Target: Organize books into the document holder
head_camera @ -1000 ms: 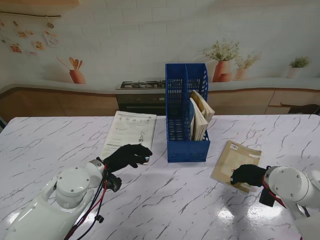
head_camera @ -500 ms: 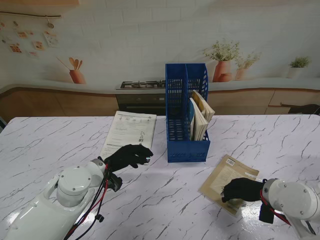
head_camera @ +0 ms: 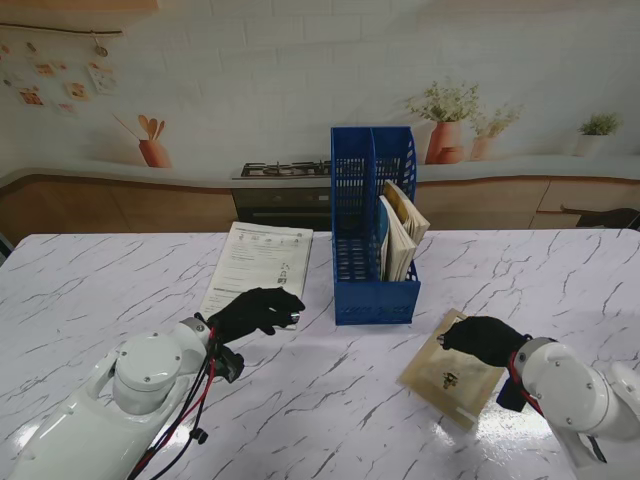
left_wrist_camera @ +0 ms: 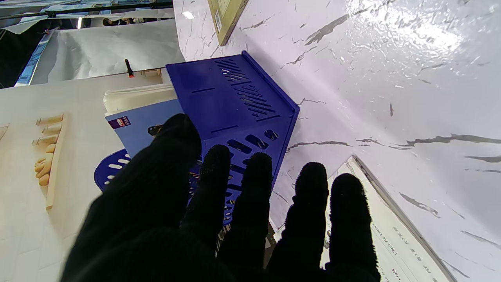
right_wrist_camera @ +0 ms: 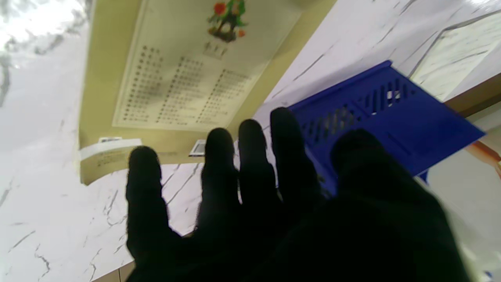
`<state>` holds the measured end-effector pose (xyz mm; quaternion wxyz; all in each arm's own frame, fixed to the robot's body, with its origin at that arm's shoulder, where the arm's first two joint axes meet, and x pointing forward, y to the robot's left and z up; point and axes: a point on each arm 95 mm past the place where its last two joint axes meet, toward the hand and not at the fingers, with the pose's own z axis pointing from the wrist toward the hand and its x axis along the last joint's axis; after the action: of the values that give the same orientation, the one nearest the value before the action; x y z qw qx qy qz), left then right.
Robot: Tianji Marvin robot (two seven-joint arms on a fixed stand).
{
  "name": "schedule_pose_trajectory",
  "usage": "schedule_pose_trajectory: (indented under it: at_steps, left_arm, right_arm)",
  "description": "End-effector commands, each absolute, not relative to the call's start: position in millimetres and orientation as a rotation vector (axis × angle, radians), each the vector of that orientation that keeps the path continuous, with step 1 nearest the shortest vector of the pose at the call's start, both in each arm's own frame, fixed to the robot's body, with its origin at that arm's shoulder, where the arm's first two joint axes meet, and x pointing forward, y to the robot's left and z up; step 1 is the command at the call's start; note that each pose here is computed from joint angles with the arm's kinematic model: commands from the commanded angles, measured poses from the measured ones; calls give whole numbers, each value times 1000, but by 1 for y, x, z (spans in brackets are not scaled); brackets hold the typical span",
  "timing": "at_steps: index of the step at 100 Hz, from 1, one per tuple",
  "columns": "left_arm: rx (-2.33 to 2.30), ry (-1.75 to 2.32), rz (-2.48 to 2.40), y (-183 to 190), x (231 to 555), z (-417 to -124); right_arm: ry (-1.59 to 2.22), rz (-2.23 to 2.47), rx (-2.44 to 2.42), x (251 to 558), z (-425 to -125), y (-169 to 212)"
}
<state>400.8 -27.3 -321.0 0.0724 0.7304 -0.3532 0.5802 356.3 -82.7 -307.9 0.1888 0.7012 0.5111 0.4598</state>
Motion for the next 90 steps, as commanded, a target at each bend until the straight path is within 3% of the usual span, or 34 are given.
schedule_pose_trajectory:
  at_steps: [1, 41, 90]
  left_arm:
    - [2158, -1054, 1753, -31, 401, -321]
    - [2158, -1053, 1744, -32, 401, -322]
    - [2174, -1019, 1744, -30, 398, -324]
  right_arm:
    - [1424, 1282, 1983, 364, -322, -86]
    - [1600, 1219, 2099, 368, -355, -74]
    - [1839, 1403, 2052, 343, -356, -28]
